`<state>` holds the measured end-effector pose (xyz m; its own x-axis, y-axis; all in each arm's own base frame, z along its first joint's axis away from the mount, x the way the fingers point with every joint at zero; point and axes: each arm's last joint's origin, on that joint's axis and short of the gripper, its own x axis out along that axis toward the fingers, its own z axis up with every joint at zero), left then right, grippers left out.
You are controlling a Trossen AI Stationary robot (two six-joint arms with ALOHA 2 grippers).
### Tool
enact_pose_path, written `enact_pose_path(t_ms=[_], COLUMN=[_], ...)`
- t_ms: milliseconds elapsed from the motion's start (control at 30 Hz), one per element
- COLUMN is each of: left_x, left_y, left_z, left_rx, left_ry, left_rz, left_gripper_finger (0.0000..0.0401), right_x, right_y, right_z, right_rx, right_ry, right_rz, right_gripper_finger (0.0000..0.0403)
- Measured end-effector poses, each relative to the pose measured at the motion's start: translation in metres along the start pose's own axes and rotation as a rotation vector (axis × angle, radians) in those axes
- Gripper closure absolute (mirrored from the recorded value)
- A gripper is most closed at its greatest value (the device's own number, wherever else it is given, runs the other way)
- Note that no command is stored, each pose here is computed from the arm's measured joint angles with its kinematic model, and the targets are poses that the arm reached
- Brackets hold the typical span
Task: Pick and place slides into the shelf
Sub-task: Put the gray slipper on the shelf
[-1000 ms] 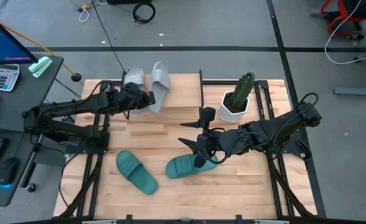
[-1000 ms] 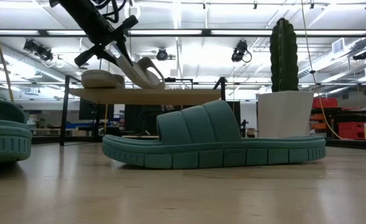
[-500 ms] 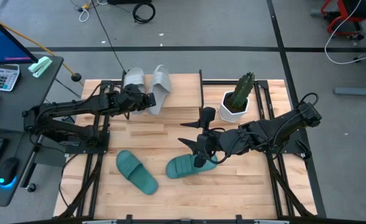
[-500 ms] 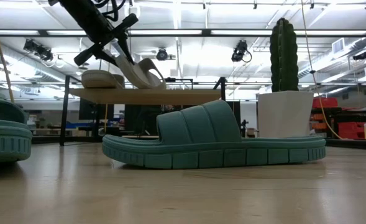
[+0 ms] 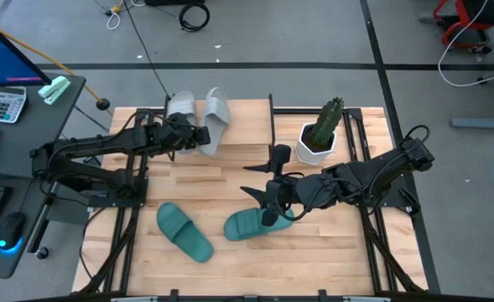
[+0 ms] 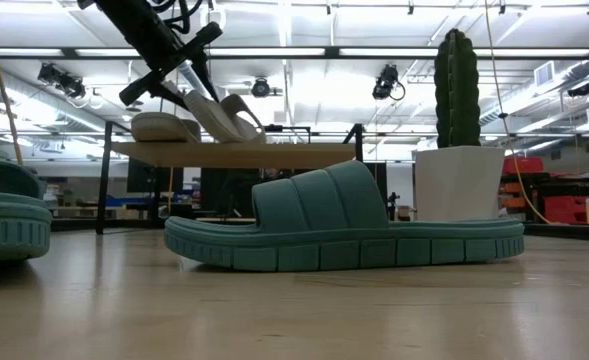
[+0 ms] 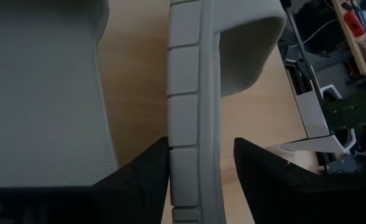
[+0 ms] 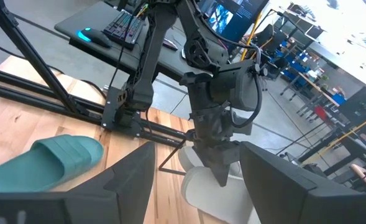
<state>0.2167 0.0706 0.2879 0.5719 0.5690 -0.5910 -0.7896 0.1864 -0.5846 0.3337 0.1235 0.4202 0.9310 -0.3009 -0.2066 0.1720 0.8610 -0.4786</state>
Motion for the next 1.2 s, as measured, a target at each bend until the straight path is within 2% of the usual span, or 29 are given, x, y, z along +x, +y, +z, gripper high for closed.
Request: enact_pose_path(t_ms=[267,867,1033,1200], left_x=[0.000,-0.003,-0.011,-0.028], left_y=[0.001,0.006,0.006,0.002], left_z=[-0.001,-0.002,0.002,0.006], left_rx=[0.015,0.045,0.032,0.018], left_ry=[0.006,0.037,0.020,0.077], left_rz=[0.014,0.039,0.002,-0.135], left_gripper_finger=[0.0202,0.0207,0.0209,0.0209], right_x=[0.000,0.000,0.000,0.000], right_y=[0.000,0.000,0.000,0.001], right_z=[0.000,-0.001,-0.001,-0.001], right_rx=[0.000,-0.005,-0.006,-0.010], right_ry=[0.001,0.005,0.006,0.011], right_rz=[0.001,0.005,0.005,0.008], right_gripper_finger=[0.0163,0.0163,0.0163,0.0163])
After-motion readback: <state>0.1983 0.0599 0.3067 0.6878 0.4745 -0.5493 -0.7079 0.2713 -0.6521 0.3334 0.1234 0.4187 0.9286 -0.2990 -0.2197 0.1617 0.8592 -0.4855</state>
